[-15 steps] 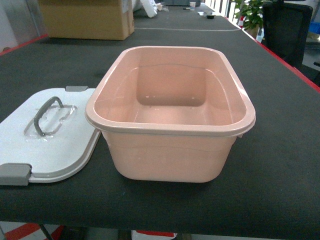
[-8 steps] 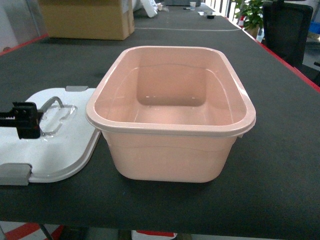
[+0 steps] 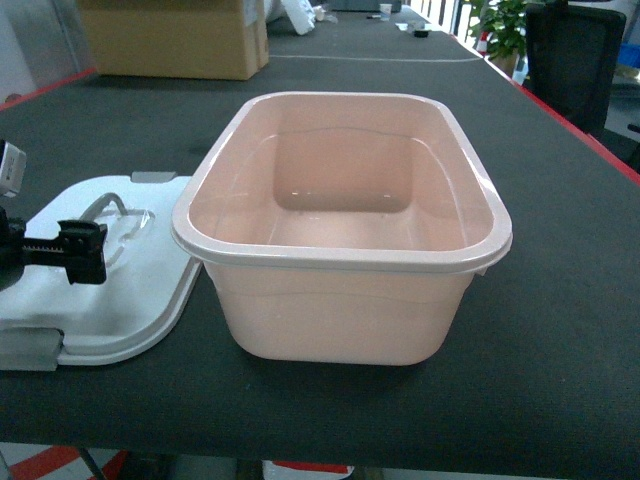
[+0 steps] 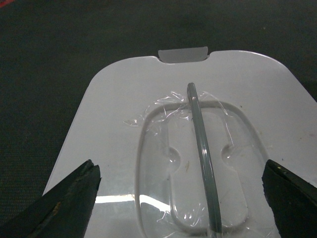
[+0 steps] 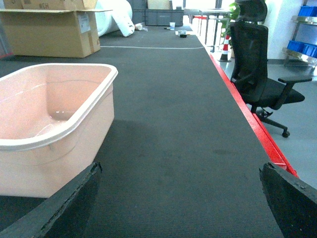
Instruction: Pick capacitor and pack into box
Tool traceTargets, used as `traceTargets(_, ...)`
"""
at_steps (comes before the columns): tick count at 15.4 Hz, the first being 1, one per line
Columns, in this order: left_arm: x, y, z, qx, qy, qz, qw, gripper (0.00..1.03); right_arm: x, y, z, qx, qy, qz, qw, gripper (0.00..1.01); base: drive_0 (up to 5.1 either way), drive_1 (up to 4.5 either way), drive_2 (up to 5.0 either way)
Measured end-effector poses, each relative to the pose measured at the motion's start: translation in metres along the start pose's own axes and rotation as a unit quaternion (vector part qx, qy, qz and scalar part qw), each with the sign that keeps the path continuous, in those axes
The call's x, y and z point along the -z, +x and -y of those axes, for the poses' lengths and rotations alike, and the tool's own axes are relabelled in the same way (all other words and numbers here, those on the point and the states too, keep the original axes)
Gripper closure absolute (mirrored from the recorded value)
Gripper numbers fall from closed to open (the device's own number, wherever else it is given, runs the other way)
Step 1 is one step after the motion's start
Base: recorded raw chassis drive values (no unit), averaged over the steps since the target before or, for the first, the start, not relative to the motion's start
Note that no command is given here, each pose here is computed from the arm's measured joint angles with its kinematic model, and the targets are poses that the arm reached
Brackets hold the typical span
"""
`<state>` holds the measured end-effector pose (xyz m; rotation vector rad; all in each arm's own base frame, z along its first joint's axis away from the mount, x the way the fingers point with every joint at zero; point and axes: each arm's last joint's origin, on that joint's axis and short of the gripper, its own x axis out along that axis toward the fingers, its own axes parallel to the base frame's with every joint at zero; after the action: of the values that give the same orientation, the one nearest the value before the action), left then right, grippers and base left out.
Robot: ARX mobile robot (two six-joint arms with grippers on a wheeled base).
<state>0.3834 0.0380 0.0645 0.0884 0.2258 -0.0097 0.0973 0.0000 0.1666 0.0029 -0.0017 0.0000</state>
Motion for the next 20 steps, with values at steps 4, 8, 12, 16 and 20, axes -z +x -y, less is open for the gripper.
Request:
traceTargets(4,0.008,0.001,0.001,0.014,-0.002,-0.016,0.9998,0.48,0.000,0.000,0.000,0.000,0.000,0.000,1.0000,0.03,0.0,0.00,0.0)
traceTargets(8,0.009,0.002,0.002,0.019,-0.002,-0.011,0.9998,0.88,0.000,0.000,0.000,0.000,0.000,0.000,1.0000,0.03,0.0,0.00,0.0)
traceTargets(12,0.007,-0.003,0.001,0.015,-0.004,-0.007,0.9999,1.01,0.000,0.000,0.000,0.000,0.000,0.000,1.0000,0.03,0.0,0.00,0.0)
traceTargets(16,-0.060,-0.034,-0.026,-0.058,-0.018,0.046,0.9971,1.01,0.000,0.000,0.000,0.000,0.000,0.000,1.0000,0.03,0.0,0.00,0.0)
traceTargets(20,-0.150,-0.089,-0.006,-0.096,-0.042,0.096,0.9898,1.01,0.000,0.000,0.000,0.000,0.000,0.000,1.0000,0.03,0.0,0.00,0.0)
